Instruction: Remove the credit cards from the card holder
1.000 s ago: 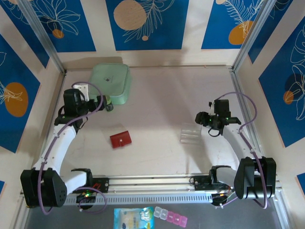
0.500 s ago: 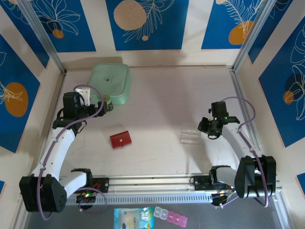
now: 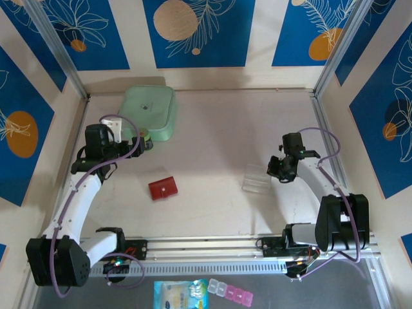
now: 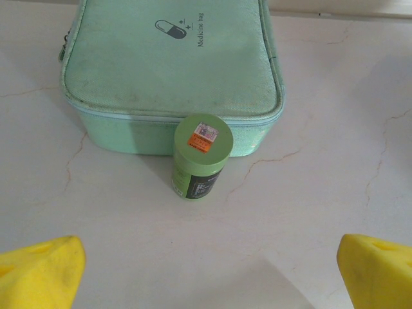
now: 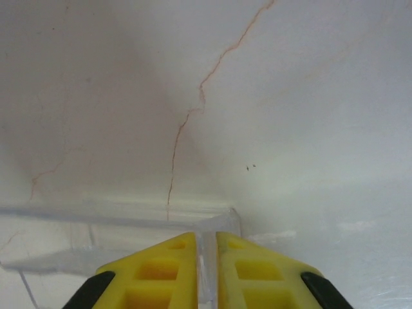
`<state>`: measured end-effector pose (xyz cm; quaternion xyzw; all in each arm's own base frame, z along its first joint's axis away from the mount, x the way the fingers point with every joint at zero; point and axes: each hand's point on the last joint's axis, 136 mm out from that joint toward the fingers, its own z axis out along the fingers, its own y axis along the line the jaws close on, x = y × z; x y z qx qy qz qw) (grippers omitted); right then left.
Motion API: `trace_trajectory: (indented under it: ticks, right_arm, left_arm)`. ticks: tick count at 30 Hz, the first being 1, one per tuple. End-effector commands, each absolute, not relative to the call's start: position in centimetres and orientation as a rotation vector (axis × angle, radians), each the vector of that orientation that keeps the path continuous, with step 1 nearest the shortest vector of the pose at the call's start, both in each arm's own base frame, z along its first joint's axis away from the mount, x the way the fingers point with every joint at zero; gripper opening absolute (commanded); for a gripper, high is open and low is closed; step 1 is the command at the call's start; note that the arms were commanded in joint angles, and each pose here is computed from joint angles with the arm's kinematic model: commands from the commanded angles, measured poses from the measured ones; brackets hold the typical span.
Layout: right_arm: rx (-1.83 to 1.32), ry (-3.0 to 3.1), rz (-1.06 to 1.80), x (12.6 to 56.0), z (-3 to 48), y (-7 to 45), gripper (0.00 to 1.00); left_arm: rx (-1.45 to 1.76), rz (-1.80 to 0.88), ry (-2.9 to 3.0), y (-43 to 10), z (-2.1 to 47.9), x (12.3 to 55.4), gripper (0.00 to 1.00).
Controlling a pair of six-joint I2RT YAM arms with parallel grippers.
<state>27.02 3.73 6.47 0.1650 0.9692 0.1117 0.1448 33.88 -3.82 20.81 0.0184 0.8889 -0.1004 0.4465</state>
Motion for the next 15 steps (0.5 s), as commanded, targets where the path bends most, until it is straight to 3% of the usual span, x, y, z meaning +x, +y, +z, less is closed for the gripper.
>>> trace_trajectory:
  ticks: [1,15]
  right_arm:
    - [0.441,2.801,0.340,27.3,7.0,4.4,0.12]
    - [0.273,2.808,0.281,30.5,8.9,7.5,0.05]
  left_arm:
    - [0.078,-0.249,2.183,-4.1,21.3,33.6,1.00]
    - [0.074,-0.259,2.180,-4.2,21.4,33.4,1.00]
